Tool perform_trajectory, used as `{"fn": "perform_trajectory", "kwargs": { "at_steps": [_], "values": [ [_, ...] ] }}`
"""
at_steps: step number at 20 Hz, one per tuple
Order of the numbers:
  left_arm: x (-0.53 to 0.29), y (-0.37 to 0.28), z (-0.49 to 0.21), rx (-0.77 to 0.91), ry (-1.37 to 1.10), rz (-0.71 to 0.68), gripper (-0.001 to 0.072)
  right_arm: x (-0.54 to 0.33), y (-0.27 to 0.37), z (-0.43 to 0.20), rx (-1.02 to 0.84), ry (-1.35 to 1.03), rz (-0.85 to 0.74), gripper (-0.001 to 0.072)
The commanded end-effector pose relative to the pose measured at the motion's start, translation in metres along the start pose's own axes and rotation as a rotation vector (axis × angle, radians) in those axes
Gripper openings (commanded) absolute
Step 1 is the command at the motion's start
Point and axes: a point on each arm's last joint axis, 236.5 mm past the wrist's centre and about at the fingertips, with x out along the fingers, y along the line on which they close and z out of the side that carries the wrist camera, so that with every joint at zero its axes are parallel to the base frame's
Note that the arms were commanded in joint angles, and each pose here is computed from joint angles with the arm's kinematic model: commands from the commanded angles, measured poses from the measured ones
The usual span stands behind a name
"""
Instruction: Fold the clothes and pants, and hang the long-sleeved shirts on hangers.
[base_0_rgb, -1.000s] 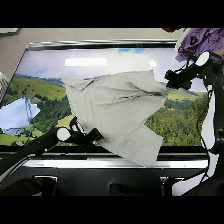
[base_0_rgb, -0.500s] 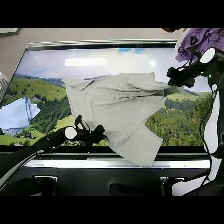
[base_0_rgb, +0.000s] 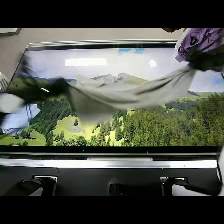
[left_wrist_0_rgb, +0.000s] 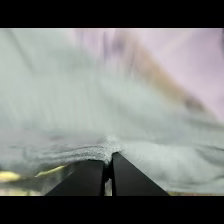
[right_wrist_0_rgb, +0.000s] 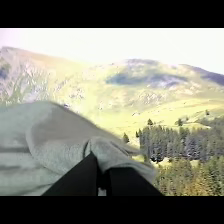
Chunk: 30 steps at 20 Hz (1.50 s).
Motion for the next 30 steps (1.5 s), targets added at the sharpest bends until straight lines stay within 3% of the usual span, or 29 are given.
{"fn": "perform_trajectory", "kwargs": {
  "at_steps": [1, 7, 10, 13, 17, 22, 28, 30],
  "values": [
    [-0.15, -0.013, 0.109, 0.198, -0.372, 0.101, 0.0012, -0.126, 0.006, 0.019, -0.066, -0.235, -0.017, 0.003],
    [-0.3, -0.033, 0.096, 0.168, -0.567, 0.044, 0.0012, -0.302, 0.022, -0.01, -0.094, -0.555, 0.021, 0.0031],
    [-0.324, -0.019, 0.086, 0.111, -0.588, 0.077, 0.0012, -0.341, 0.024, -0.026, -0.061, -0.626, 0.042, 0.0031],
    [-0.304, -0.008, 0.091, 0.098, -0.557, 0.128, 0.0012, -0.327, 0.031, -0.026, 0.079, -0.573, 0.115, 0.0031],
    [-0.187, 0.025, 0.089, 0.087, -0.324, 0.258, 0.0011, -0.203, 0.045, -0.04, 0.198, -0.169, 0.166, 0.0031],
    [0.02, 0.109, 0.04, 0.092, 0.059, 0.45, 0.0013, 0.021, 0.019, -0.088, 0.299, 0.295, 0.066, 0.0031],
    [0.182, 0.193, -0.057, 0.046, 0.333, 0.517, 0.0014, 0.233, -0.004, -0.161, 0.435, 0.493, 0.031, 0.0038],
    [0.2, 0.2, -0.071, 0.008, 0.375, 0.514, 0.0017, 0.268, 0.0, -0.174, 0.495, 0.498, 0.059, 0.0131]
  ]
}}
